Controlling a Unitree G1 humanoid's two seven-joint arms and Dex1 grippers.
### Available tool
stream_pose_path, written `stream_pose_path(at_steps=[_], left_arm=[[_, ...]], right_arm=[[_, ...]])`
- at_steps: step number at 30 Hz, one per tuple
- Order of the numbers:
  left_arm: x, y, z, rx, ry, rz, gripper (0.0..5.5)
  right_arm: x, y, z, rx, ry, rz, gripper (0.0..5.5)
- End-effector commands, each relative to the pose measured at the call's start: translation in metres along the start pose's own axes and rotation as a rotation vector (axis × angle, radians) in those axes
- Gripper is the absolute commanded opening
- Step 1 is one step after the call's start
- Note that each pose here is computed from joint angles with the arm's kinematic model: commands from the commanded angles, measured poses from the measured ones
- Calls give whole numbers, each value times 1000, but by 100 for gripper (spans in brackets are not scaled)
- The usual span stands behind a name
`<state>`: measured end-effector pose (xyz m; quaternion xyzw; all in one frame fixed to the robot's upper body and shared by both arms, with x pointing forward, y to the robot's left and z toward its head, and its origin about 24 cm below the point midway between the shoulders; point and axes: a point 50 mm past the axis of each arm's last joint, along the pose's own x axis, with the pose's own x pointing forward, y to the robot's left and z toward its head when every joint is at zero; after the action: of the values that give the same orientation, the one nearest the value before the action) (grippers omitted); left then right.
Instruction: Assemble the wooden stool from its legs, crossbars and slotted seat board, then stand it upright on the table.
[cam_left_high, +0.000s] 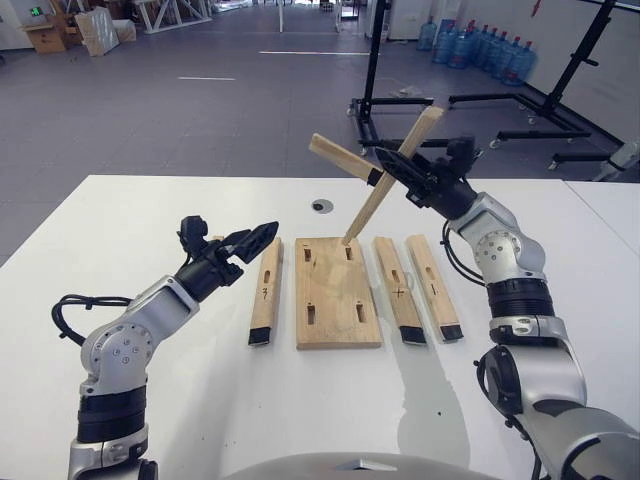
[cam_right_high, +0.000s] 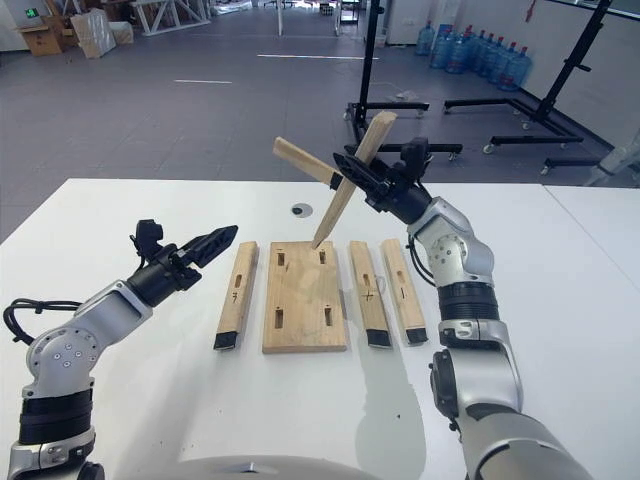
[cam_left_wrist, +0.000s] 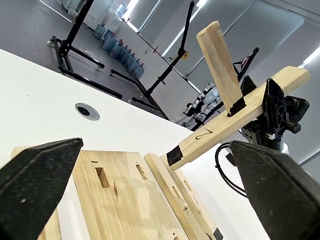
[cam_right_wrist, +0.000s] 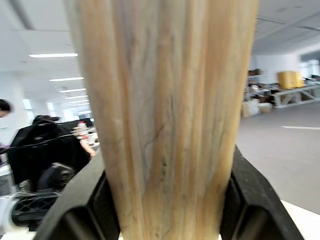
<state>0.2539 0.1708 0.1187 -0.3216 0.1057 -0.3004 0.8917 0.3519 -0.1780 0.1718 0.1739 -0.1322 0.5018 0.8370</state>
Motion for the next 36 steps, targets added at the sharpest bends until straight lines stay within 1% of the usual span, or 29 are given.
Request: stream_pose_path(at_steps=[1, 3, 6, 9, 14, 18, 20, 25, 31, 36], left_arm=[[0, 2, -4, 1, 5, 16, 539], [0, 3, -5, -1, 10, 18, 539], [0, 4, -8, -5, 19, 21, 539], [0, 4, -10, -2, 26, 23, 539], [0, -5, -9, 0, 36, -33, 539], [2, -7, -10, 2, 43, -42, 539], [2, -7, -10, 1, 44, -45, 539], [2, -7, -10, 0, 41, -47, 539], [3, -8, -11, -5, 38, -47, 539], [3, -7, -12, -8, 46, -46, 539]], right_arm=[[13, -1, 6, -197, 19, 138, 205], [16, 2, 7, -314, 36, 211, 205], [19, 5, 1, -390, 78, 316, 205], [19, 6, -13, -420, 161, 394, 205], [7, 2, -30, -440, 293, 410, 205], [4, -3, -33, -409, 295, 365, 205], [4, -5, -29, -404, 283, 348, 205], [10, -11, -10, -353, 173, 300, 205], [14, -16, 11, -281, 0, 244, 205], [5, -12, -11, -293, 97, 278, 205]])
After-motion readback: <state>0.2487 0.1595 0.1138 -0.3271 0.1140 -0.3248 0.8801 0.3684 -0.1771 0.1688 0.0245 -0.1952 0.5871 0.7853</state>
